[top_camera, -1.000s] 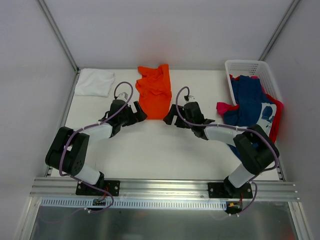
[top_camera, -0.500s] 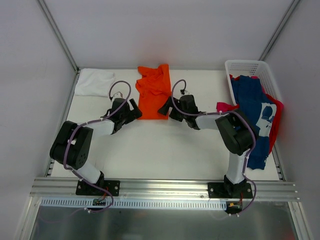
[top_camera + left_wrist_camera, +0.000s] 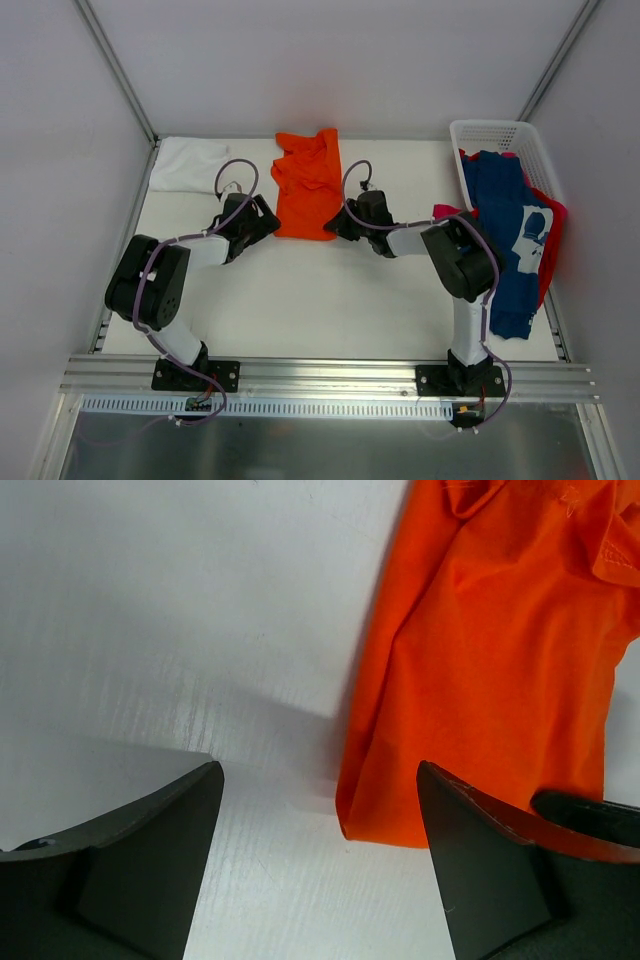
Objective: Fold and stack the t-shirts
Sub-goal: Fold the tshirt
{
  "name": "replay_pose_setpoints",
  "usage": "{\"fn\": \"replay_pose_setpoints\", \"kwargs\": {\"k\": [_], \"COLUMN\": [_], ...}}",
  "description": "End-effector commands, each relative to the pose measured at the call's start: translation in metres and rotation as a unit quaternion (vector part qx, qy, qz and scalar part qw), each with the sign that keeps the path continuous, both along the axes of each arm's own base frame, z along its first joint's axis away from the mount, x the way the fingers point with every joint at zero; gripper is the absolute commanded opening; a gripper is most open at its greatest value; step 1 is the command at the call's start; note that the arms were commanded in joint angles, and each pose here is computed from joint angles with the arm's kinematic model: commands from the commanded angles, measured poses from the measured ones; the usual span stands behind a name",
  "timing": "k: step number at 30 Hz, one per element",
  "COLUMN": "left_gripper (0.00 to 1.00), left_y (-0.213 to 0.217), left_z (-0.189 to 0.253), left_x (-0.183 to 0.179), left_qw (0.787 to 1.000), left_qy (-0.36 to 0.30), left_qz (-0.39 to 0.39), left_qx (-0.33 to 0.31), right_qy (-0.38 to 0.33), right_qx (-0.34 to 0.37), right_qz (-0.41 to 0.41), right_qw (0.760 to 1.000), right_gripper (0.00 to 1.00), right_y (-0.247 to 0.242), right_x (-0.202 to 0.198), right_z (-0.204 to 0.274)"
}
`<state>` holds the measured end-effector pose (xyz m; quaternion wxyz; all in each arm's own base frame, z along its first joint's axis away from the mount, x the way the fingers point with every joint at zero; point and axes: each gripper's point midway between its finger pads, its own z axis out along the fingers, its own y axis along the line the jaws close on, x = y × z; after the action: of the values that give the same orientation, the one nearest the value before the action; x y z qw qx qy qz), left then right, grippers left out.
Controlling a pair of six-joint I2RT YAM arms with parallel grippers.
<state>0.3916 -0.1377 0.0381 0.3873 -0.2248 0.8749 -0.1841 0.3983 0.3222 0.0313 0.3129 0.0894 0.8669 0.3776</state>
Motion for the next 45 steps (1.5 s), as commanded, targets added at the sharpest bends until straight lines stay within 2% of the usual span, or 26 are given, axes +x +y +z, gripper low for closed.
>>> {"fn": "replay_pose_setpoints", "kwargs": {"k": [1, 4, 11, 24, 27, 28, 30, 31, 35, 37, 43, 45], "left_gripper": [0.79, 0.79, 0.76, 0.65, 0.57, 0.48, 0.38, 0.27, 0.04, 0.00, 0.00, 0.00], "left_y": [-0.002, -0.009, -0.031, -0.038, -0.038, -0.038, -0.038, -0.038, -0.037, -0.036, -0.037, -0.038], "left_z": [0.006, 0.004, -0.010, -0.018, -0.019, -0.019, -0.020, -0.020, -0.021, -0.023, -0.013, 0.005], "left_x": [0.011, 0.012, 0.008, 0.007, 0.007, 0.007, 0.007, 0.007, 0.006, 0.004, -0.012, -0.019], "left_qw": [0.999, 0.999, 0.993, 0.989, 0.989, 0.989, 0.989, 0.989, 0.990, 0.990, 0.988, 0.988], "left_qy": [-0.009, -0.005, 0.019, 0.025, 0.026, 0.026, 0.027, 0.028, 0.032, 0.038, 0.037, 0.022], "left_qz": [0.017, 0.014, 0.003, 0.000, 0.001, 0.002, 0.003, 0.003, 0.004, 0.004, -0.004, -0.009], "left_qx": [-0.026, -0.048, -0.118, -0.142, -0.143, -0.143, -0.143, -0.143, -0.139, -0.136, -0.147, -0.152], "right_qy": [-0.004, -0.002, 0.002, 0.001, 0.000, 0.002, 0.002, 0.004, 0.005, 0.010, 0.008, 0.014], "right_qx": [0.004, 0.002, 0.002, 0.006, 0.005, 0.006, 0.006, 0.006, 0.012, 0.013, 0.017, 0.011], "right_qz": [-0.007, -0.008, -0.009, -0.011, -0.011, -0.012, -0.012, -0.011, -0.011, -0.012, -0.011, -0.008], "right_qw": [1.000, 1.000, 1.000, 1.000, 1.000, 1.000, 1.000, 1.000, 1.000, 1.000, 1.000, 1.000], "right_gripper": [0.10, 0.05, 0.04, 0.01, 0.01, 0.01, 0.01, 0.00, 0.00, 0.00, 0.00, 0.00], "right_y": [-0.002, -0.003, -0.003, -0.002, -0.002, -0.002, -0.001, -0.001, -0.001, -0.002, -0.007, -0.010], "right_x": [0.001, -0.001, -0.001, 0.003, 0.004, 0.004, 0.003, 0.003, 0.001, -0.003, -0.018, -0.032], "right_z": [0.002, 0.000, -0.003, -0.001, -0.001, -0.002, -0.002, -0.003, -0.004, -0.007, 0.004, 0.003]}}
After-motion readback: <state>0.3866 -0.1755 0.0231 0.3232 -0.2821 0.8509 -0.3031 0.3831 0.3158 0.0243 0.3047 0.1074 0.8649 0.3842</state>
